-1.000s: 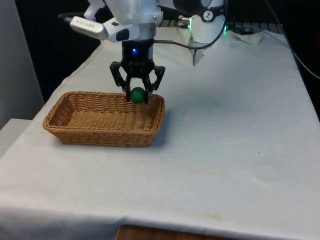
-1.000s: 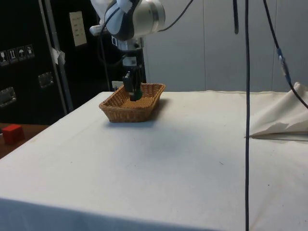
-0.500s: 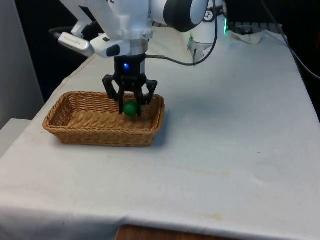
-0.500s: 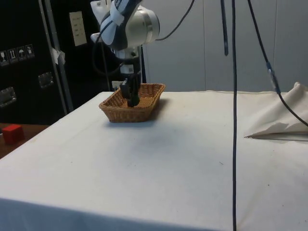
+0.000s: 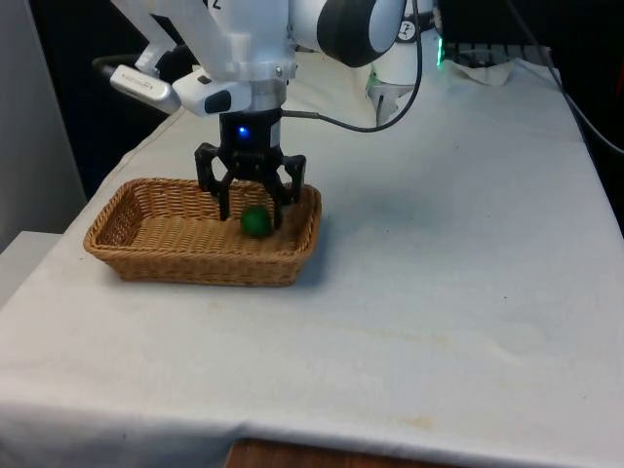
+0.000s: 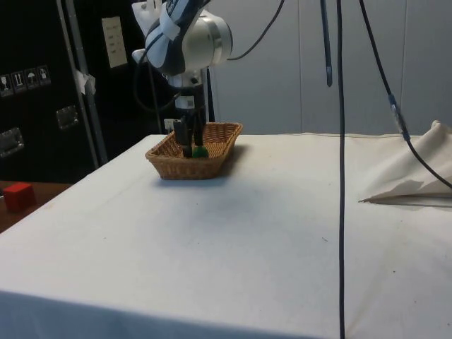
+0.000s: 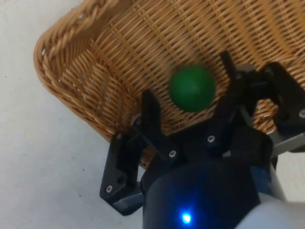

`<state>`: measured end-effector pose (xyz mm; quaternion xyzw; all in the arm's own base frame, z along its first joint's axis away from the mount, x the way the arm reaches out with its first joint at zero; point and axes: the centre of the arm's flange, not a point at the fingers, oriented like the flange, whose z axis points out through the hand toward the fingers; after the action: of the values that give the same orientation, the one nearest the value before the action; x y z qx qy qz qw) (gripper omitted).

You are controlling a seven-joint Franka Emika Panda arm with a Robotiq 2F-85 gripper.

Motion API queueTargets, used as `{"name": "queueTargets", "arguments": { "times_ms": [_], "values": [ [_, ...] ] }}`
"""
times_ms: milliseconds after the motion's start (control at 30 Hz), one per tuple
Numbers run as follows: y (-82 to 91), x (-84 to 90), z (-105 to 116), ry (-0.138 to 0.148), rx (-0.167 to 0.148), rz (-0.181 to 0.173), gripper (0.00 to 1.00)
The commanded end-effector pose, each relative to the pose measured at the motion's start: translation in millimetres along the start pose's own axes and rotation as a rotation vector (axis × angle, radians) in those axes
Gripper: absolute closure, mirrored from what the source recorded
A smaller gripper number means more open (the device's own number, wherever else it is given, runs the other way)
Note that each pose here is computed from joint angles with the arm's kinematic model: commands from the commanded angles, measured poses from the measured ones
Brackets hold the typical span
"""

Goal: Pick up the ball and place it into the basket.

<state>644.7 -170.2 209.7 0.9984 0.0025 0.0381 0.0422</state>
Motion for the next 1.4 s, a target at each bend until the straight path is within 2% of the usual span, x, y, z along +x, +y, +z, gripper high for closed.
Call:
{"name": "queueTargets", "arguments": {
  "times_ms": [0, 100, 133, 333, 500, 533, 567, 967, 1133, 1200, 1367],
  "values": [
    [0.6, 1.0, 0.0, -0.001, 0.003, -0.002, 0.39],
    [0.6, 0.8, 0.7, -0.003, 0.003, -0.001, 0.14],
    [0.6, 0.8, 0.7, -0.003, 0.003, -0.001, 0.0],
    [0.5, 1.2, 0.3, -0.002, 0.003, -0.001, 0.0],
    [3.2, -3.4, -18.3, 0.001, 0.007, 0.009, 0.0],
    [2.9, -0.4, -10.2, 0.002, 0.006, 0.006, 0.0],
    [3.8, -5.8, -24.2, 0.001, 0.012, 0.013, 0.0],
    [7.0, -23.3, -64.0, 0.016, 0.039, 0.032, 0.0],
    [-2.0, -30.0, -81.2, 0.026, 0.056, 0.032, 0.0],
    [-1.4, -28.9, -80.0, 0.027, 0.064, 0.03, 0.0],
    [-19.8, -38.4, -90.9, 0.028, 0.07, 0.028, 0.0]
  ]
}}
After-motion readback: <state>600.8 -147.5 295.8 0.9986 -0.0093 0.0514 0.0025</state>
